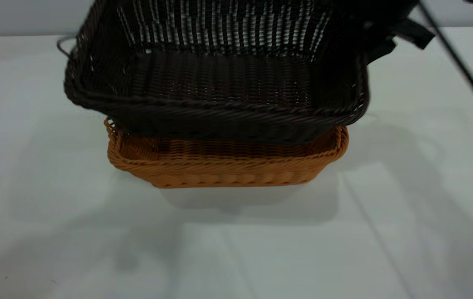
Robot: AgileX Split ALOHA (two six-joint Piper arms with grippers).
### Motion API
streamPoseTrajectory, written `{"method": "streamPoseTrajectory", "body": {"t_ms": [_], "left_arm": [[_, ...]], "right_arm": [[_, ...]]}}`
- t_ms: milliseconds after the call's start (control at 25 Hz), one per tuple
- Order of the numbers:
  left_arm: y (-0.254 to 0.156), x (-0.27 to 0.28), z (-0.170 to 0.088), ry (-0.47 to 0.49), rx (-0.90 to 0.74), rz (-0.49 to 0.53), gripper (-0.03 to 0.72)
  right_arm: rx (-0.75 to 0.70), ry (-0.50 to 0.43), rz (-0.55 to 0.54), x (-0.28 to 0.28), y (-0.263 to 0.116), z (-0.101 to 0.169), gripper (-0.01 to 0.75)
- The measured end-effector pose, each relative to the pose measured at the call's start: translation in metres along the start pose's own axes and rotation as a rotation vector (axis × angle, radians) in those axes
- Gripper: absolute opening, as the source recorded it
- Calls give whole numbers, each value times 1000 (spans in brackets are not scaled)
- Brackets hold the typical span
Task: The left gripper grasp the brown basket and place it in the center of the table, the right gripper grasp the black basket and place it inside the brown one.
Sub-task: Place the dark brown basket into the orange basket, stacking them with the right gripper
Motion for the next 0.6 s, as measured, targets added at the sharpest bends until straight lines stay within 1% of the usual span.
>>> {"method": "streamPoseTrajectory", "body": {"t_ms": [160, 360, 440, 520, 600], "left_arm": [[-3, 0, -5, -27, 9, 16, 471], [-4, 0, -7, -36, 11, 22, 471], [-4, 0, -7, -37, 11, 23, 471], [-4, 0, -7, -37, 11, 23, 471], [-4, 0, -7, -37, 12, 23, 471]], "right_arm": [[-12, -21, 6, -16, 14, -11, 92], [2, -67, 53, -33, 9, -29, 94], [5, -76, 56, -35, 9, -32, 102], [8, -81, 57, -35, 9, -33, 129], [9, -81, 58, -35, 9, -33, 189]]}}
Point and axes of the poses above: a point on each arm's last joint axis where the gripper is mounted, x pointing back along that axis away from the gripper, z along the wrist's bending axis when the last joint is at zero, y = z × x, the point moved 10 cm from there along -x, pointing out along that axis toward the gripper, and after that the axes turned 3 degrees about x, right-handed, at the moved point
